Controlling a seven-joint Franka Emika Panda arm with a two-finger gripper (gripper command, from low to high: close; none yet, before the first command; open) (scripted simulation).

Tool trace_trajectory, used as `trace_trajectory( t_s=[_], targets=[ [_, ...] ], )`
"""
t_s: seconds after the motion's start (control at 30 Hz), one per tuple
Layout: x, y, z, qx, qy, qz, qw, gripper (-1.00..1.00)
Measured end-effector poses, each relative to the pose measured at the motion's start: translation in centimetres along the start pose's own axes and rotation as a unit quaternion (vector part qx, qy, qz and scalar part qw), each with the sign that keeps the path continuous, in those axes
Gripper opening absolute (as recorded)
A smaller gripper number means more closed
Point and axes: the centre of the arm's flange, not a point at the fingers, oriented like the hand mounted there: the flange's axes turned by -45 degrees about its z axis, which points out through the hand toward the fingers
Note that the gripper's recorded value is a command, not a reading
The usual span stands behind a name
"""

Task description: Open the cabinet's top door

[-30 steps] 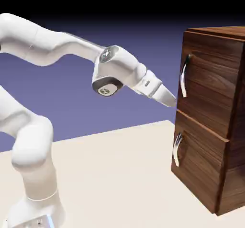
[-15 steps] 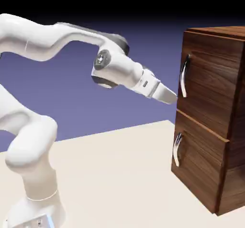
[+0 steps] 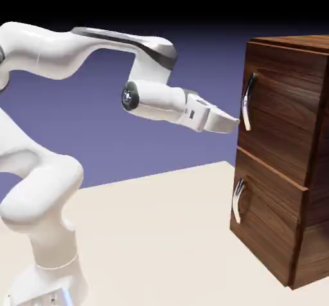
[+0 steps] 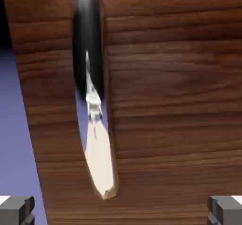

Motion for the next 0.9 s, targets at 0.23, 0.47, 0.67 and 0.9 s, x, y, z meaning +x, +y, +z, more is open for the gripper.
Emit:
trace_trajectory(
  t_s=[0.23,0.47,0.67,0.9],
  targets=[
    [-0.2,-1.4,1.1,-0.016,0.061,-0.01,0.998,0.0],
    [-0.4,-2.8,2.5,-0.045,0.12,-0.023,0.992,0.0],
    [0.7,-2.6,6.9,-0.05,0.125,-0.026,0.991,0.0],
    [0.7,-2.0,6.6,-0.029,0.126,-0.029,0.991,-1.0]
  ],
)
